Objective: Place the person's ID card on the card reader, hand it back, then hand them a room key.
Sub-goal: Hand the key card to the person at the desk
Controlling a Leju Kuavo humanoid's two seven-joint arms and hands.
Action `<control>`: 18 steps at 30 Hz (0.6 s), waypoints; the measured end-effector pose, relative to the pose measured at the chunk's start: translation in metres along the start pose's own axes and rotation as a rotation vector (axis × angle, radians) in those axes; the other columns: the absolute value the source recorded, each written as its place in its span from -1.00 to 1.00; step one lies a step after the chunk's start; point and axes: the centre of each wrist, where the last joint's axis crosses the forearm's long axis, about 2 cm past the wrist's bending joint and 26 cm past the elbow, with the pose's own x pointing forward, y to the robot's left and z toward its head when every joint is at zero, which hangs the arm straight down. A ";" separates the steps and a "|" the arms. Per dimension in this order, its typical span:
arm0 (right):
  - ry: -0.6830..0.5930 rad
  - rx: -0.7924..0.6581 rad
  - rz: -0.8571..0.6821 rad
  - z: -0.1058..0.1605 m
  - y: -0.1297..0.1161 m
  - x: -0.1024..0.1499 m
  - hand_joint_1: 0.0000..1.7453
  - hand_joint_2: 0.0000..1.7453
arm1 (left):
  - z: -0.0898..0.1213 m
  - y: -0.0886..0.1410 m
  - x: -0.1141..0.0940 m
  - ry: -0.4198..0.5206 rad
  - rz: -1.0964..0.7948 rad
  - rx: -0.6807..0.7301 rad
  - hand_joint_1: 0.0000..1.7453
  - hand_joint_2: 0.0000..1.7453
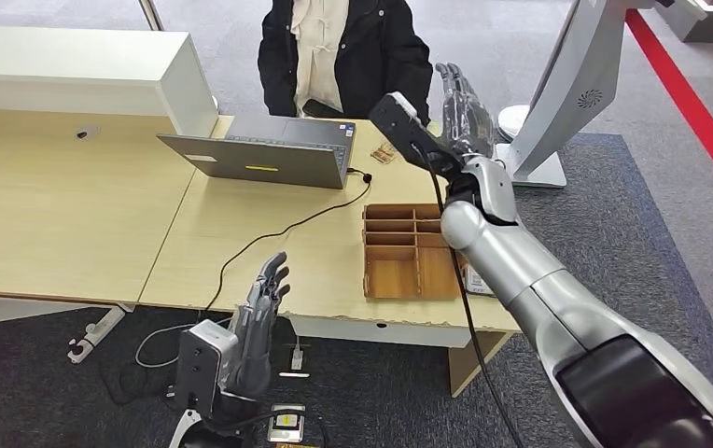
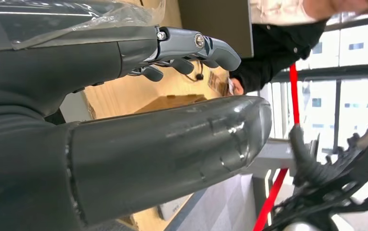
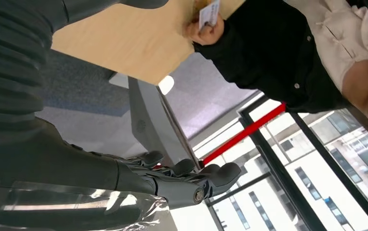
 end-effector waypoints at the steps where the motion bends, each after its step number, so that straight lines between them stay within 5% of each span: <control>1: 0.007 0.018 0.003 0.005 0.005 -0.003 -1.00 1.00 | 0.002 0.000 0.000 0.000 -0.001 0.008 -1.00 -1.00; 18: 0.016 0.197 0.068 0.058 0.058 -0.039 -1.00 1.00 | 0.002 0.004 0.000 0.032 -0.027 0.013 -1.00 -1.00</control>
